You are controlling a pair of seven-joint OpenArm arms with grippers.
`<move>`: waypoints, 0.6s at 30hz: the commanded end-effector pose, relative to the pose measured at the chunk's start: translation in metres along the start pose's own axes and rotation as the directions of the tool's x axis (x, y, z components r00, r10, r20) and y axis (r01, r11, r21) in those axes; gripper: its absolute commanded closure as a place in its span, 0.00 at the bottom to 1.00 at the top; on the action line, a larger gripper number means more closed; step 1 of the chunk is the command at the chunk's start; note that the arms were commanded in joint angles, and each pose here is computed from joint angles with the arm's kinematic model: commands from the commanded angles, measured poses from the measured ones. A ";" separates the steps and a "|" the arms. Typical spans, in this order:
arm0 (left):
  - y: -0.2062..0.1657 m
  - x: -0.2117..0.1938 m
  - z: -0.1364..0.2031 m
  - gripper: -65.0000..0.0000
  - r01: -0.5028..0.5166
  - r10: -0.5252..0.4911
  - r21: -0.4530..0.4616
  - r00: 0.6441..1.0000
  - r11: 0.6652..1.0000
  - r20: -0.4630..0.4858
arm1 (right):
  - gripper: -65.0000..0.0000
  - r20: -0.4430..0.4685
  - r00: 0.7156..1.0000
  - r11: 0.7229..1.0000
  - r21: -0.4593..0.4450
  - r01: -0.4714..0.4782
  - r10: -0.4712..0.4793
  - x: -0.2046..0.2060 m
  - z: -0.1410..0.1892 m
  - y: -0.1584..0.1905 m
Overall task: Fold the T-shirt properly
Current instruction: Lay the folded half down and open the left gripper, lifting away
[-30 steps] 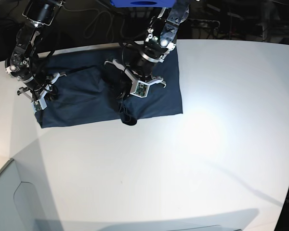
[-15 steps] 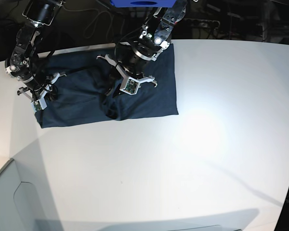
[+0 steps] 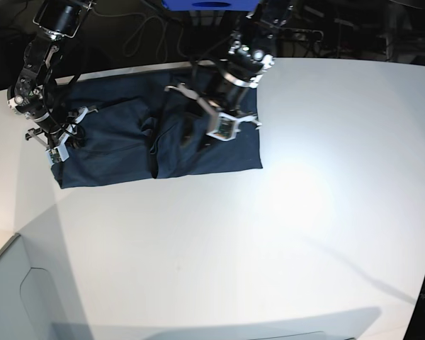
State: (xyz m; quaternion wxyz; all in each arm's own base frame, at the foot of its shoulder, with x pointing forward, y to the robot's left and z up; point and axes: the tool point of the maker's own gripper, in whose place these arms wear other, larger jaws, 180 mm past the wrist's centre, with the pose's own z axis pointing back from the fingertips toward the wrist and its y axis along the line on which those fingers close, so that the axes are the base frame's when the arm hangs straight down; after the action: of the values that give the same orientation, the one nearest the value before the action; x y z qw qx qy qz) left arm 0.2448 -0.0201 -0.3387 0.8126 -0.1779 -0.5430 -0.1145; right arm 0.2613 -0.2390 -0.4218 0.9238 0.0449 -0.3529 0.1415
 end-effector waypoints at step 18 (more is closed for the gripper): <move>-0.063 -0.083 0.004 0.71 0.034 -0.090 -0.210 0.961 0.977 -0.263 | 0.99 0.013 1.000 1.000 -0.013 -0.020 0.020 0.008 0.003 -0.006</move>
State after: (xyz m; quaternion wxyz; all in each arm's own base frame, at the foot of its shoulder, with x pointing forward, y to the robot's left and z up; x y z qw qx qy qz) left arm 0.1775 -0.0723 -0.4153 0.8618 -0.2190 -0.3995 -0.2230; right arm 0.2613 -0.2390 -0.4218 0.9238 0.0449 -0.3529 0.1415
